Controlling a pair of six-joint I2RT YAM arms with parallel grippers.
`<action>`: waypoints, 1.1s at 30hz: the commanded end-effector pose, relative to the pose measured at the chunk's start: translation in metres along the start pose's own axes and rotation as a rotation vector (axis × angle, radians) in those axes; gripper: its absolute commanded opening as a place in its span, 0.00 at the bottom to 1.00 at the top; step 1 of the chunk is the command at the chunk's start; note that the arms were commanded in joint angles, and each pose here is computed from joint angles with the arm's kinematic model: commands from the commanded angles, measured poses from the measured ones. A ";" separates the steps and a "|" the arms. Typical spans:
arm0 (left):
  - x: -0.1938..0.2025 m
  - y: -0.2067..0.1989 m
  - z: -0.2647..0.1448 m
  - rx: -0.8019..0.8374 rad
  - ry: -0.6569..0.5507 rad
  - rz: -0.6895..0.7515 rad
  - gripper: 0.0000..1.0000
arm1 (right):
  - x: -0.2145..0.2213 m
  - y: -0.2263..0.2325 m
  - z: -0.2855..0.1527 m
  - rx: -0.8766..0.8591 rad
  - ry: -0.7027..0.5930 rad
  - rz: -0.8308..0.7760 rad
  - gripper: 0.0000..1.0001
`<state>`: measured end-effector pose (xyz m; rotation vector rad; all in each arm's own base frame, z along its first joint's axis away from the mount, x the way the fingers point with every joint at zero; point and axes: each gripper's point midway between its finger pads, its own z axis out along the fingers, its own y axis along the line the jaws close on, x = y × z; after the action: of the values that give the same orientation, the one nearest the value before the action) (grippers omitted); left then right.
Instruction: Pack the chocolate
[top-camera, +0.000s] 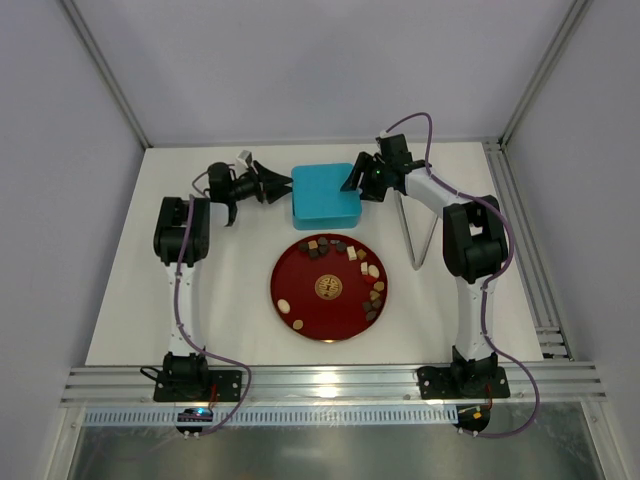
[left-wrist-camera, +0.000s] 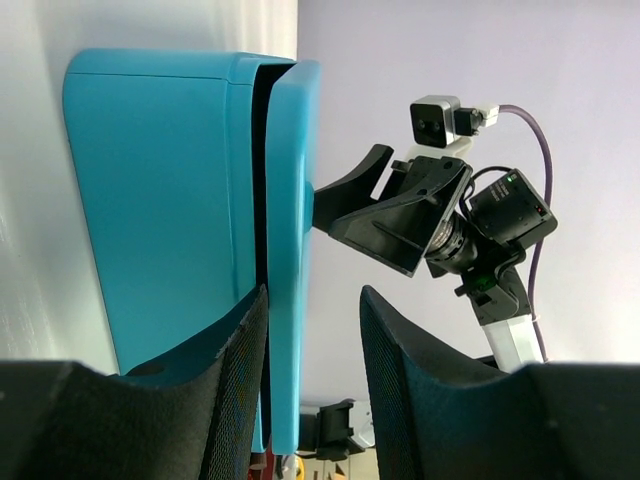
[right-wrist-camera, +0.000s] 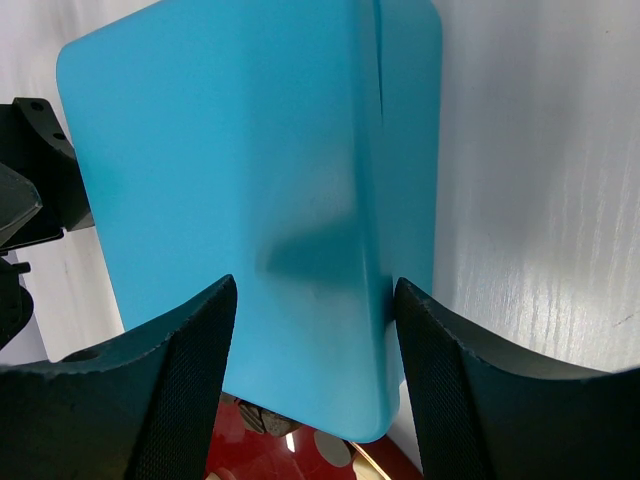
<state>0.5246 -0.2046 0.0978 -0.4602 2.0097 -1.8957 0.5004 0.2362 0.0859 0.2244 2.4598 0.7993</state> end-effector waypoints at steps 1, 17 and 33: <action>-0.002 -0.027 -0.008 0.017 0.000 0.078 0.42 | -0.014 0.013 -0.002 -0.019 -0.039 -0.036 0.66; -0.001 -0.012 -0.012 -0.063 -0.002 0.079 0.41 | -0.012 0.011 0.000 -0.011 -0.030 -0.035 0.65; 0.011 0.001 -0.013 -0.153 0.009 0.102 0.38 | -0.016 0.015 0.002 0.014 -0.008 -0.018 0.64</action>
<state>0.5133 -0.1964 0.0769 -0.4455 2.1544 -1.7320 0.5076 0.2371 0.0859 0.2329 2.4877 0.7778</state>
